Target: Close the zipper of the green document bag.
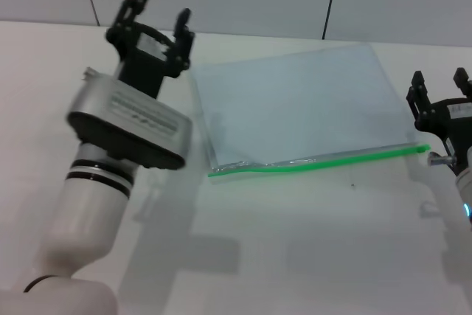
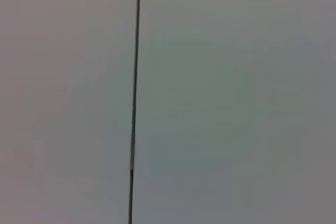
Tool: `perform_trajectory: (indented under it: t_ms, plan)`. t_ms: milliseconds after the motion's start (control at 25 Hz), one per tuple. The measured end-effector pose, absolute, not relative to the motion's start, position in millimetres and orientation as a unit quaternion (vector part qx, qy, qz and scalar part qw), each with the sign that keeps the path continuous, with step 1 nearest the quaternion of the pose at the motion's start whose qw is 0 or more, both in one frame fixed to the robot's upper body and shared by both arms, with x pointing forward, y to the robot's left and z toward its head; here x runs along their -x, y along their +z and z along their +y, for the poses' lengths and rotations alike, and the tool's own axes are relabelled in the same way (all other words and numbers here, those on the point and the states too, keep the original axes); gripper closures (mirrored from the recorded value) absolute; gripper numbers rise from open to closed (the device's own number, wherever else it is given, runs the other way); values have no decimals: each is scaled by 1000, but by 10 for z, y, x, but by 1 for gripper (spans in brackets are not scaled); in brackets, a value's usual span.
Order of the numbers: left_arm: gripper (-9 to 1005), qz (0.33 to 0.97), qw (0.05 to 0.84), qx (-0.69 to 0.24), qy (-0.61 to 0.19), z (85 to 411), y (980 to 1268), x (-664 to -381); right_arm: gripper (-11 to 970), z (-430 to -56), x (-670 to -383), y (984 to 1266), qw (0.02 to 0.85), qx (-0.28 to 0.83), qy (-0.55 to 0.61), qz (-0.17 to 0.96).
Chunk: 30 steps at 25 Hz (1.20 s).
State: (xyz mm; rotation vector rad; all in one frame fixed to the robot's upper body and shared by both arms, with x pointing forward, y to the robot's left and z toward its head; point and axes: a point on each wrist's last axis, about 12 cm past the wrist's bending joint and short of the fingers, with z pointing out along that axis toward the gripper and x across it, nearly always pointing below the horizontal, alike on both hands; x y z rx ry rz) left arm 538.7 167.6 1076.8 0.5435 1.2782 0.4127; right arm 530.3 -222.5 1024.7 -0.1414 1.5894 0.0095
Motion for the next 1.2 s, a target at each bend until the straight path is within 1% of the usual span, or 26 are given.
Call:
perform_trajectory:
  t_ms: [200, 440, 680, 1200]
  plan:
    - [411, 607, 763, -165, 147, 1836, 10749, -5393, 305, -2173, -5332, 10310, 706, 41, 14, 706]
    - [411, 623, 770, -95, 101, 1968, 10710, -5393, 306, -2158, -5347, 10365, 715, 12, 17, 699]
    - [411, 629, 769, -72, 92, 2036, 10682, -5380, 307, -2174, -5362, 10358, 710, -18, 27, 703]
    - [411, 631, 768, -70, 84, 2068, 10648, -5369, 305, -2128, -5377, 10372, 710, -14, 36, 703]
